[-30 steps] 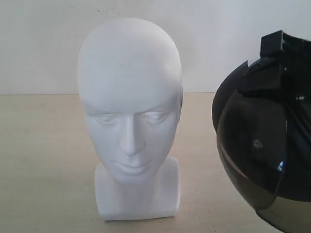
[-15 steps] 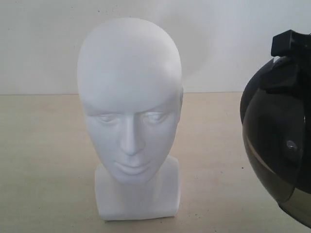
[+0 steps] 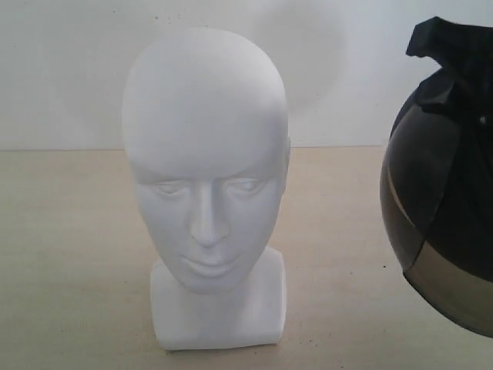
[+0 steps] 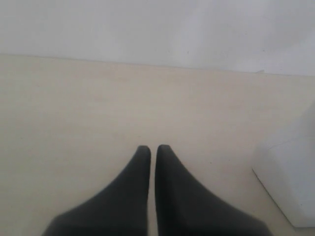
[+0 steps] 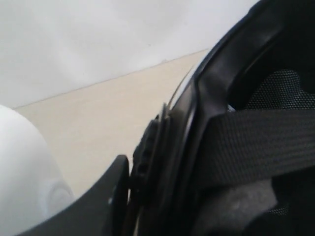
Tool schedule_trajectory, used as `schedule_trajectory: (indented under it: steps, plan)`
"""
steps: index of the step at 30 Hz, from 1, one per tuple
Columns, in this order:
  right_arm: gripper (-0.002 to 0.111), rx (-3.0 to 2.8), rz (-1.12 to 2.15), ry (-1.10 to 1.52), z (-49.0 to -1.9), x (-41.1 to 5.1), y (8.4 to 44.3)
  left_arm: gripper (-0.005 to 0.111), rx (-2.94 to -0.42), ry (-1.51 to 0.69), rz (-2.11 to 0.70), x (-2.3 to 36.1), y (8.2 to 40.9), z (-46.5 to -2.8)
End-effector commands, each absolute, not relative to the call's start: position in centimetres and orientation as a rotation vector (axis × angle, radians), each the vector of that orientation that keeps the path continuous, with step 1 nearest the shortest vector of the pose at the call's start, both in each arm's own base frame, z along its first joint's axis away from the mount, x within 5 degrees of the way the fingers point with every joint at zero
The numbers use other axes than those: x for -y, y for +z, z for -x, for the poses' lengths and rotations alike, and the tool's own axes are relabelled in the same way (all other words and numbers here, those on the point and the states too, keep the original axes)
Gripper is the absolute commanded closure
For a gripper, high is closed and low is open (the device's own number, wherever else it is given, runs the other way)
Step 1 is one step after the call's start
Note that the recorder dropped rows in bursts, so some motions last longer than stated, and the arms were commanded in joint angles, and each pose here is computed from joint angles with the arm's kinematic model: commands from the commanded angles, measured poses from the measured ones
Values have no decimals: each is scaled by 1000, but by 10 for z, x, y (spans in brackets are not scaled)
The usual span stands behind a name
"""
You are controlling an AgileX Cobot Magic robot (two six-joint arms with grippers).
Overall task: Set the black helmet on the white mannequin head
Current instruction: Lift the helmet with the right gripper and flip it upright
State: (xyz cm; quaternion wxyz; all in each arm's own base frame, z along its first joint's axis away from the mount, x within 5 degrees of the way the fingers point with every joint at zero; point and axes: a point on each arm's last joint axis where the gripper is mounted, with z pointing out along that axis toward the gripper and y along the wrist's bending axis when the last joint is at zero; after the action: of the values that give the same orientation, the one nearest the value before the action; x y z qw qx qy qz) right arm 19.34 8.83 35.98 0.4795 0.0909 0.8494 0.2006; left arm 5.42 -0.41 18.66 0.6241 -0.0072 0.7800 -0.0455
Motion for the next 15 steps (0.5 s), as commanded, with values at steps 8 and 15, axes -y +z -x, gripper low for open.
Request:
schedule_trajectory:
  steps: [8, 15]
  plan:
    - [108, -1845, -239, 669, -192, -98, 356, 102, -1792, -98, 14, 4, 185, -54]
    - [108, -1775, -215, 737, -192, -101, 352, 102, -1792, -98, 14, 4, 185, -54]
